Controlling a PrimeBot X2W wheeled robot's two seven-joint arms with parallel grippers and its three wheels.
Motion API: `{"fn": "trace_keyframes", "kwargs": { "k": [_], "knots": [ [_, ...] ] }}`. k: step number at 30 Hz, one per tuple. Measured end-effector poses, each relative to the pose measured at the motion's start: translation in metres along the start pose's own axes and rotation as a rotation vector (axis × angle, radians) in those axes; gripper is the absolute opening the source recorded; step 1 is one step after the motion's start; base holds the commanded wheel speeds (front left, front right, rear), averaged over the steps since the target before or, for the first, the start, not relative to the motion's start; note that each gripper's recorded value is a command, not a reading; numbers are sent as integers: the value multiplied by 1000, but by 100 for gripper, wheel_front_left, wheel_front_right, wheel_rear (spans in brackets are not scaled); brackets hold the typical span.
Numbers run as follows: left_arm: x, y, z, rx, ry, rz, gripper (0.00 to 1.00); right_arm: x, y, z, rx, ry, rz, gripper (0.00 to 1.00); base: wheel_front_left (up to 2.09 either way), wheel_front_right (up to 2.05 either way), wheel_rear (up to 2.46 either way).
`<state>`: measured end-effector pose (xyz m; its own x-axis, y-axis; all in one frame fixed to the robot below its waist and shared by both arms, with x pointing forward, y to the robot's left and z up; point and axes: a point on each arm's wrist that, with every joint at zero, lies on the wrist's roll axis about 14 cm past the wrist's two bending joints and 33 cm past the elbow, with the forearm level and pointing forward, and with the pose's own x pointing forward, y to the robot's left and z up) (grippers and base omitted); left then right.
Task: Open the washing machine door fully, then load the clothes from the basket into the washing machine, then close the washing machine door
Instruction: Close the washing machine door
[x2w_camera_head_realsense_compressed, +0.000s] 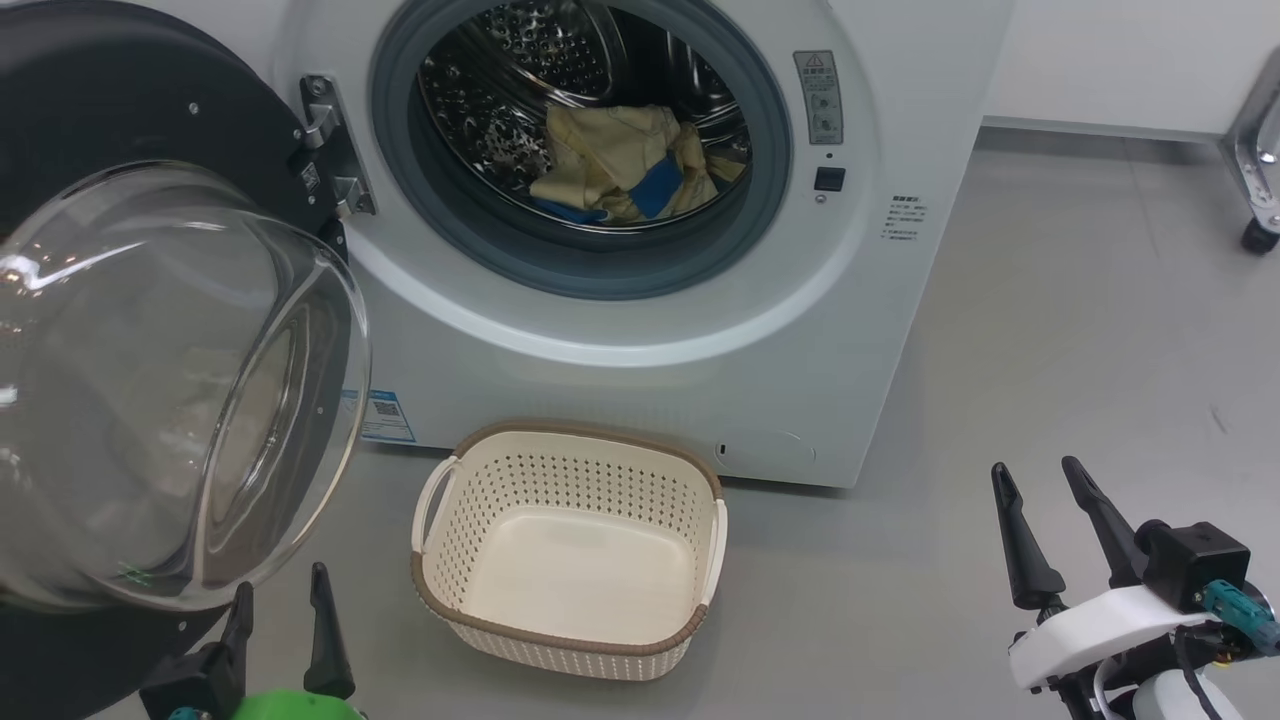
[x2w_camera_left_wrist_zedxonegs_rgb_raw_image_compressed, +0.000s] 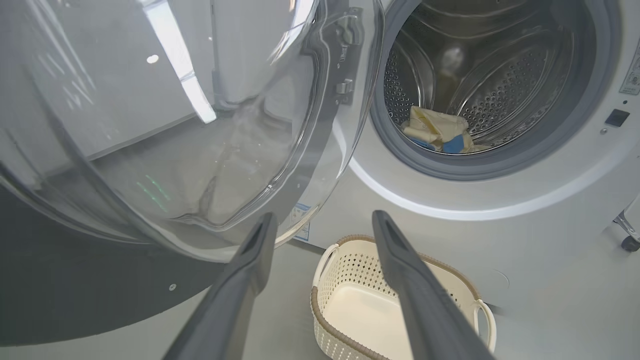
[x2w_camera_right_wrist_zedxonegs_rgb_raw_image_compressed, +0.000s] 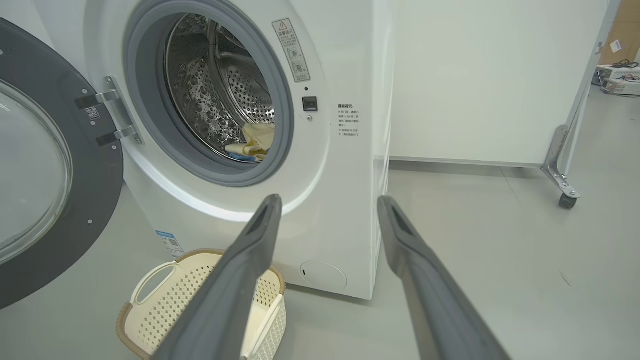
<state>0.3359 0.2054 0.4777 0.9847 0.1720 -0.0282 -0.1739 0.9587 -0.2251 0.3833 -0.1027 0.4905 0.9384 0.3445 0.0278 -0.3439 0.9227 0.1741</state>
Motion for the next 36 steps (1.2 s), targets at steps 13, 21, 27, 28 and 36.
{"fn": "trace_keyframes", "kwargs": {
  "k": [13,21,27,28,36],
  "knots": [
    [-18,31,7,-6,-25,95,100,17,29,-3,-3,11,97,100,0,0,0],
    [-24,41,9,-7,-33,130,100,22,41,-7,-10,22,137,100,0,0,0],
    [-27,47,10,-8,-38,150,100,23,47,-9,-9,28,154,100,0,0,0],
    [-28,48,10,-8,-37,152,100,23,47,-9,-9,29,155,100,0,0,0],
    [-30,51,12,-10,-43,161,100,23,50,-10,-10,32,166,100,0,0,0]
  ]
}}
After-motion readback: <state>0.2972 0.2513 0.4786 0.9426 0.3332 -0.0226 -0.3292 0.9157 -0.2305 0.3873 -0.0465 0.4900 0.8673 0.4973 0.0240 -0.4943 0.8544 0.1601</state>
